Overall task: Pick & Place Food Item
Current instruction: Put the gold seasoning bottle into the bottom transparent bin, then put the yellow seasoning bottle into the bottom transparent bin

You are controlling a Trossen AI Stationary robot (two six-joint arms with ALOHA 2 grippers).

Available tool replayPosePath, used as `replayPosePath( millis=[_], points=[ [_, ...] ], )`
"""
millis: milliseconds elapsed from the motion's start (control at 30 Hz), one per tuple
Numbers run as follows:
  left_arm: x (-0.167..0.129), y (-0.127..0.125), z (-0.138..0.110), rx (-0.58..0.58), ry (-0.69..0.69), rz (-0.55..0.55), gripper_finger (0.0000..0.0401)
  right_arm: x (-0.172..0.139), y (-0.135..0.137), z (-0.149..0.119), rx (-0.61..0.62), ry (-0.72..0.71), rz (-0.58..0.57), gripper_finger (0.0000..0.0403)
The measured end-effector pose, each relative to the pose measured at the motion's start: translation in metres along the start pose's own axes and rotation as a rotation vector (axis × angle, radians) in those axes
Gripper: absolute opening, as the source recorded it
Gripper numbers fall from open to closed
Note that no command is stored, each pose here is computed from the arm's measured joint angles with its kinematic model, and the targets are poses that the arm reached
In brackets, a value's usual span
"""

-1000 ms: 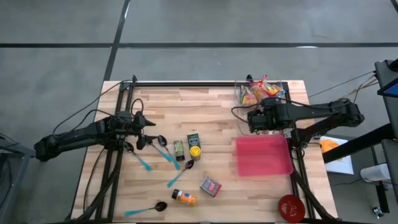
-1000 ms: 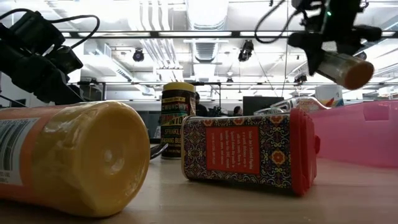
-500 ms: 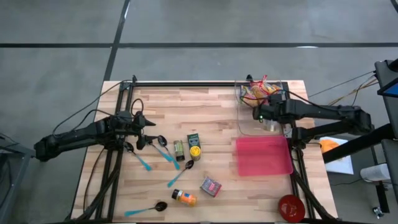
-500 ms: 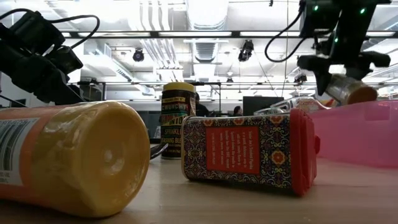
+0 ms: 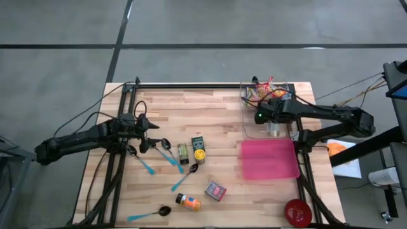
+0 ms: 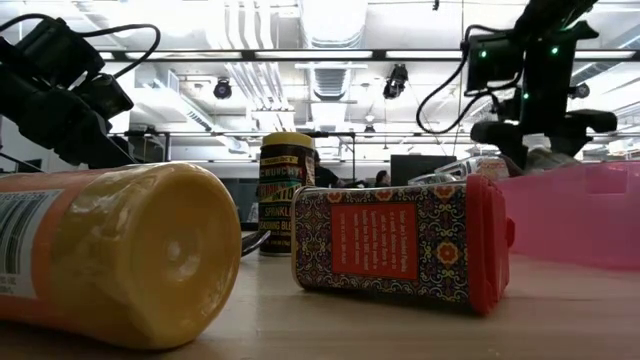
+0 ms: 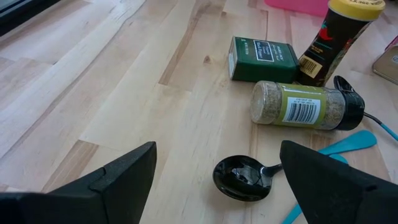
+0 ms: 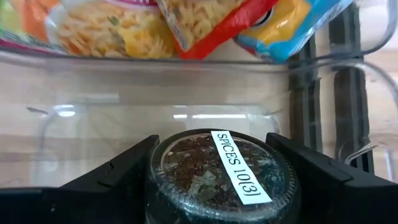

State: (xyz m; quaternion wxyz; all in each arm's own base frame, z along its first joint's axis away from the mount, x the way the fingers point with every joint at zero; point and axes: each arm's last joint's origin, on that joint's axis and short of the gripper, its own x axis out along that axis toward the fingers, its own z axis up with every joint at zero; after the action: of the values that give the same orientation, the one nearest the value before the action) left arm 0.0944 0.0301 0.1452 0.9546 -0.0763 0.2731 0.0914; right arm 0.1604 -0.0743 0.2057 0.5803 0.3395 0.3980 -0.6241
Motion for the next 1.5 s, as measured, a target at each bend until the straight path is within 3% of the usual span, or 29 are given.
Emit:
replayPosePath(
  millis=[400, 667, 967, 1300, 1500],
  points=[
    [0.000, 0.000, 0.000, 0.000, 0.000, 0.000, 0.0345, 0.029, 0.008, -0.013, -0.031, 0.063, 0.009, 0.0288],
    [0.000, 0.000, 0.000, 0.000, 0.001, 0.000, 0.0345, 0.036, 0.009, -0.016, -0.017, 0.056, 0.037, 0.0270],
    [0.000, 0.000, 0.000, 0.000, 0.000, 0.000, 0.0345, 0.036, 0.008, -0.015, -0.008, 0.039, 0.030, 0.0358],
    [0.000, 0.000, 0.000, 0.000, 0.000, 0.000, 0.0345, 0.035, 0.009, -0.014, -0.001, 0.017, 0.033, 0.0368],
    [0.000, 0.000, 0.000, 0.000, 0.001, 0.000, 0.0345, 0.022, 0.005, -0.008, 0.032, -0.014, 0.108, 0.0368]
  ],
)
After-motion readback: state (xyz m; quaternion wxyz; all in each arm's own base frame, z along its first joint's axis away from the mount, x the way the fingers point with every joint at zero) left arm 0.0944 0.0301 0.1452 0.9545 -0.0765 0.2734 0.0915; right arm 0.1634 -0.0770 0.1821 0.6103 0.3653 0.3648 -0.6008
